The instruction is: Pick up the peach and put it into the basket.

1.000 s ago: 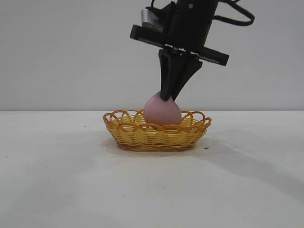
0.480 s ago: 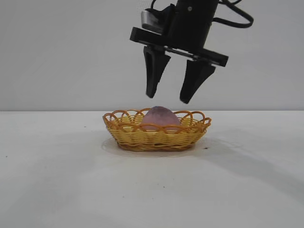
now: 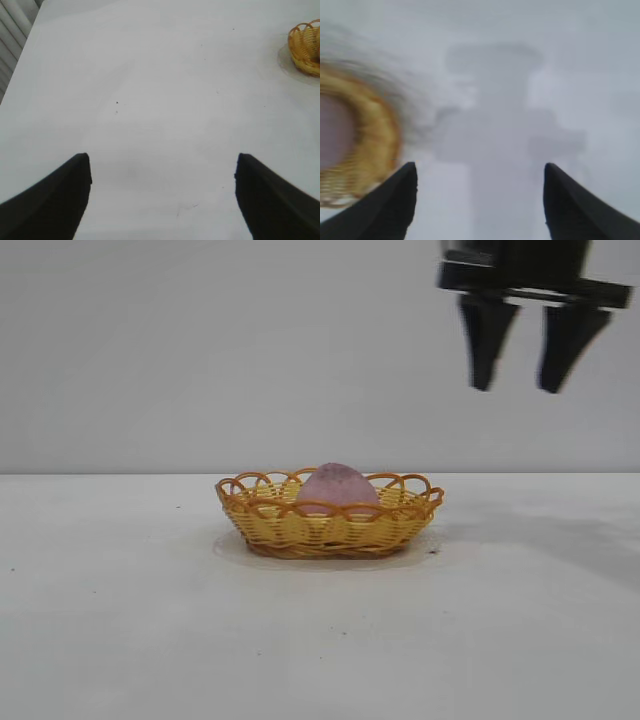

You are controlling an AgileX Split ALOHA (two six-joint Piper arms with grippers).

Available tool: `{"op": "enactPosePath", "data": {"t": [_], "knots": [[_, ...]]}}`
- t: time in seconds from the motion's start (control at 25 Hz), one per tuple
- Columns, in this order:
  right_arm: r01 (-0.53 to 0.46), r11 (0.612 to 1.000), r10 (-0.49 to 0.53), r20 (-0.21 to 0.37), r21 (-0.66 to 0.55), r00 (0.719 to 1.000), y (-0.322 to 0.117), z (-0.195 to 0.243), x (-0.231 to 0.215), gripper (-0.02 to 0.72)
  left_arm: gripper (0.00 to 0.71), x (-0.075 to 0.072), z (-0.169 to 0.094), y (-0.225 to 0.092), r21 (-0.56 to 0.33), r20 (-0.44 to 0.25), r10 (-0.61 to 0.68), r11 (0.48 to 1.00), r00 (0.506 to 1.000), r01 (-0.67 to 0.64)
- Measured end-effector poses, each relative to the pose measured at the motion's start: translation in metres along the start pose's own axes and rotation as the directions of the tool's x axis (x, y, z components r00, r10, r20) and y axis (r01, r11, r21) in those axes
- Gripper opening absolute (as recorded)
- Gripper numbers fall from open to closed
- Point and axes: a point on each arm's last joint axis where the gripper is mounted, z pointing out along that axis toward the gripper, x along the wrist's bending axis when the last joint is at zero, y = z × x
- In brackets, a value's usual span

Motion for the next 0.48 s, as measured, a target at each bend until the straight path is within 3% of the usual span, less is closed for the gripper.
{"op": "enactPosePath", "data": {"t": [0.24, 0.48], "knots": [[-0.111, 0.993, 0.11, 0.02, 0.033, 0.994, -0.006, -0.002, -0.035, 0.458, 0.557, 0.0, 0.0, 0.0, 0.0, 0.0, 0.0, 1.0, 1.0, 0.0], [-0.15, 0.987, 0.148, 0.034, 0.054, 0.988, -0.021, -0.023, -0.039, 0.458, 0.557, 0.0, 0.0, 0.0, 0.0, 0.0, 0.0, 1.0, 1.0, 0.0]]}}
